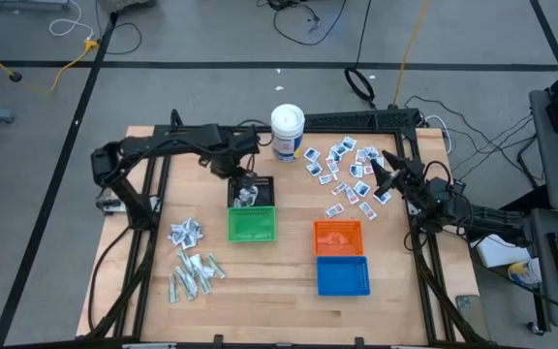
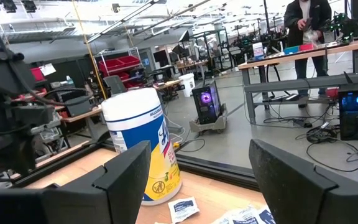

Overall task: Pick & Place First Aid Supplies
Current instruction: Put the black pad into the black bin

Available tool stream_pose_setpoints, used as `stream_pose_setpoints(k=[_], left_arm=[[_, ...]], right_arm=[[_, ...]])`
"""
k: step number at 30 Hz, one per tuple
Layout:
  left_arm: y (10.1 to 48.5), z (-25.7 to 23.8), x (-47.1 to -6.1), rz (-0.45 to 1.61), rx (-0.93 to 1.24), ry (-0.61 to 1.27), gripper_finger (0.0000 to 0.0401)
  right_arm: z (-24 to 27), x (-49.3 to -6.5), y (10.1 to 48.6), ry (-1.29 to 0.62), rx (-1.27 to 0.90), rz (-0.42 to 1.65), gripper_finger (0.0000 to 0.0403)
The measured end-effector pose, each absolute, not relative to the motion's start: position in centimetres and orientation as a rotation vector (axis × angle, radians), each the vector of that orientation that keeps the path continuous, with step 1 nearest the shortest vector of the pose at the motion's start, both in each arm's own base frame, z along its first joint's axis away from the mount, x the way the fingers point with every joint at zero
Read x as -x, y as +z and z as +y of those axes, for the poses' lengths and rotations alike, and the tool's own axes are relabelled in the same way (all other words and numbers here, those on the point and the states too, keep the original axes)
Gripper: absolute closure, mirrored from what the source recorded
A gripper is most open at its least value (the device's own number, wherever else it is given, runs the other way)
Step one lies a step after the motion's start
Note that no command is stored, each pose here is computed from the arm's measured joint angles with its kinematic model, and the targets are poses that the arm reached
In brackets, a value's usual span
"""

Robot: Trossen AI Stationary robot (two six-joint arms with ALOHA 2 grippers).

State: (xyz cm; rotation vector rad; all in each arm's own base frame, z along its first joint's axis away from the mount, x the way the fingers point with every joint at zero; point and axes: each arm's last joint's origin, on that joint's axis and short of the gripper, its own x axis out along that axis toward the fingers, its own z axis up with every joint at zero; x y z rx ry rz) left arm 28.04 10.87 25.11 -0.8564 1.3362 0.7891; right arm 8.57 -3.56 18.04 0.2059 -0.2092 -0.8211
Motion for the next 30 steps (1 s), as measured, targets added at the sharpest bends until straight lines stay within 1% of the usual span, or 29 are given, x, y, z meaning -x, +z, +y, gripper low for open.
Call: stream_pose_setpoints(k=[6,10,18,22,30], left_arm=[[24.4,9.1,-26.1,1.348,0.978,0.825,0.0228],[24.1,8.0,-24.8,1.346,1.026,0.86,0.0215],[23.7,5.7,-22.2,1.357,1.103,0.858,0.0198],[23.1,4.7,-20.8,1.375,1.134,0.862,0.0199],[22.2,3.2,-18.5,1.389,1.167,0.871,0.0218]], right_arm=[[-3.6,-8.6,18.0,-0.821,-0.206,-0.209,0.0135],[-3.6,-8.6,18.0,-0.821,-0.206,-0.21,0.0135],[-3.6,-8.6,18.0,-0.821,-0.206,-0.209,0.0136],[-3.6,-8.6,18.0,-0.821,-0.206,-0.21,0.0136],[-3.6,-8.6,18.0,-0.821,-0.206,-0.21,0.0135]])
